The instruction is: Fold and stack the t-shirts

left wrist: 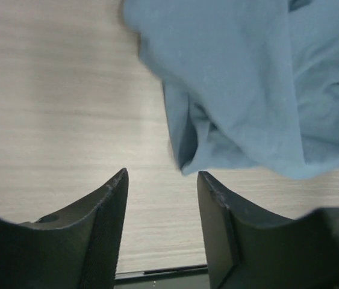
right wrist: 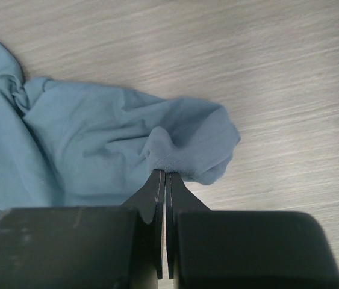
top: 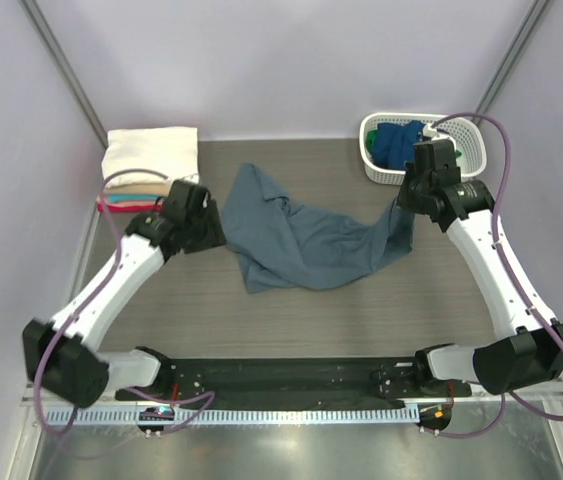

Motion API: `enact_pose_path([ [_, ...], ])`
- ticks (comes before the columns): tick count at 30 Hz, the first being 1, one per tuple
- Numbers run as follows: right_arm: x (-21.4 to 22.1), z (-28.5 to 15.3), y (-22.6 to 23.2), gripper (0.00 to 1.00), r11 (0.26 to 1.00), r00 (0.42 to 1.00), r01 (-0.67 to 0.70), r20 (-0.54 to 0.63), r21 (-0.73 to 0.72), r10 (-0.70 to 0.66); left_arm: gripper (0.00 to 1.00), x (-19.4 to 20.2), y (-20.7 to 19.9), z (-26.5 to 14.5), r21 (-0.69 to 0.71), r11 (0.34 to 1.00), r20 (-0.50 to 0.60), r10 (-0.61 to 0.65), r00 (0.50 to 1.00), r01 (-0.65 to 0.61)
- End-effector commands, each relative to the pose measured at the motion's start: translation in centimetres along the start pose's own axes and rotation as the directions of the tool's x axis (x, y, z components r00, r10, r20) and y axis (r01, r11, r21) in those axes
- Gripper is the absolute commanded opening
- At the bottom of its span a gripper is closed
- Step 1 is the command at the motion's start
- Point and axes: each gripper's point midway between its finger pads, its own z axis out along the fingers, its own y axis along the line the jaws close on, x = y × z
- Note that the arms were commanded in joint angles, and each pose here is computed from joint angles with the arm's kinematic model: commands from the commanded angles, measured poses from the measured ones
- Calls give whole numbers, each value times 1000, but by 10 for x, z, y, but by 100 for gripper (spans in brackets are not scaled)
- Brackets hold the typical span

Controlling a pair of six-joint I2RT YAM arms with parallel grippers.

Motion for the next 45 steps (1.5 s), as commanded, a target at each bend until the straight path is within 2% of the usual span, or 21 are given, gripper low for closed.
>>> enact_pose_path([
  [1, -6, -2, 4, 1, 999, 999, -15, 47, -35, 17, 50, 30, 1, 20, 65, 992, 8, -109, 994, 108],
  [3, -1, 2, 4, 1, 999, 999, -14, 32, -36, 15, 47, 56, 5, 35, 85, 989, -48, -118, 992, 122],
  [6, 1, 5, 7, 1, 999, 999, -19, 31, -50, 20, 49, 57, -12, 50, 183, 975, -38, -124, 992, 128],
  [9, 5, 9, 9, 1, 998, 1000, -21, 17, -60, 22, 51, 56, -15, 69, 176, 976, -43, -126, 991, 132],
  [17, 14, 15, 7, 1, 999, 1000, -9, 3, -52, 9, 48, 68, -12, 123, 102, 986, -113, -121, 986, 132],
  [25, 19, 23, 10, 1, 998, 1000, -7, -13, -64, 7, 45, 79, -4, 150, 44, 989, -140, -131, 981, 139],
  [28, 20, 26, 11, 1, 998, 1000, -7, -18, -67, 5, 35, 83, -2, 156, 32, 990, -154, -129, 980, 136],
  [29, 21, 27, 11, 1, 998, 1000, -6, -19, -65, 5, 24, 85, -2, 157, 30, 991, -158, -128, 979, 134],
  [33, 22, 29, 10, 1, 998, 1000, -4, -20, -63, 3, 1, 83, 5, 157, 6, 991, -133, -128, 983, 130],
  [37, 22, 28, 11, 1, 998, 1000, -4, -18, -65, 2, 0, 67, 5, 137, 6, 992, -83, -125, 989, 126],
  [40, 9, 16, 12, 1, 997, 1000, -16, 26, -80, 18, 0, 37, -3, 89, 39, 991, -5, -129, 992, 129],
  [45, -28, -27, 11, 1, 990, 984, -74, 155, -120, 92, 0, -29, -14, -31, 119, 985, 185, -148, 971, 127],
])
